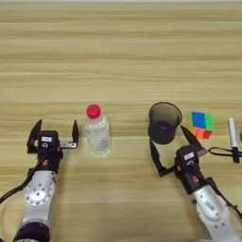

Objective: Move the objects on the table

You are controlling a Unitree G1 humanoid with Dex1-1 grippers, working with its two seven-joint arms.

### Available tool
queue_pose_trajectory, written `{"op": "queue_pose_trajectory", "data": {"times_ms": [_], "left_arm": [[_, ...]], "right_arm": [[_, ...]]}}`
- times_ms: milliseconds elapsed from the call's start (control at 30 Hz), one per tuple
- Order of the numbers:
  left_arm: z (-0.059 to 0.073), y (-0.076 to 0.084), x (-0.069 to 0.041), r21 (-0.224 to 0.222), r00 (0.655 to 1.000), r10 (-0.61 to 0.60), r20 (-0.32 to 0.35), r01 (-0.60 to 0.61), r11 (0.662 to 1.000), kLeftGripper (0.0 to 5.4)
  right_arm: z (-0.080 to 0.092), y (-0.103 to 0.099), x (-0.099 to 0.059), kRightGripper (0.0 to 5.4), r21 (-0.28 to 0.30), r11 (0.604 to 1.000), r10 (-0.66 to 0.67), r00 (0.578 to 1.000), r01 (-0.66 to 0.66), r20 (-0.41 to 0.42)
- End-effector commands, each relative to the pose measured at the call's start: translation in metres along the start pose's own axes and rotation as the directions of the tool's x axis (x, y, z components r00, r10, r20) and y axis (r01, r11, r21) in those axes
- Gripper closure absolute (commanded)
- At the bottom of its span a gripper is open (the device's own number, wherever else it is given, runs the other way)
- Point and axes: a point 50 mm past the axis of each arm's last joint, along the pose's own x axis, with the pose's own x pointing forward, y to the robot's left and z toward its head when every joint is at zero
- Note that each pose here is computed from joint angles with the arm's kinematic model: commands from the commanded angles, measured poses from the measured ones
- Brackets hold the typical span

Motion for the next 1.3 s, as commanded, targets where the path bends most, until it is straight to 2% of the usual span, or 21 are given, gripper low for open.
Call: {"op": "queue_pose_trajectory", "data": {"times_ms": [33,733,1300], "left_arm": [[-0.001,-0.003,0.0,0.003,1.0,-0.006,-0.003,0.006,1.0,0.03],[-0.001,-0.003,0.0,0.003,1.0,-0.006,-0.003,0.006,1.0,0.03],[-0.001,-0.004,0.0,0.001,1.0,-0.006,-0.002,0.006,1.0,0.03]], "right_arm": [[-0.003,0.001,-0.002,0.0,0.008,1.0,-0.004,1.0,0.004,-0.008],[-0.016,-0.009,0.0,0.0,0.001,0.998,-0.069,0.995,0.069,-0.07],[-0.026,-0.013,0.02,0.0,0.009,0.997,-0.075,0.992,0.077,-0.099]]}}
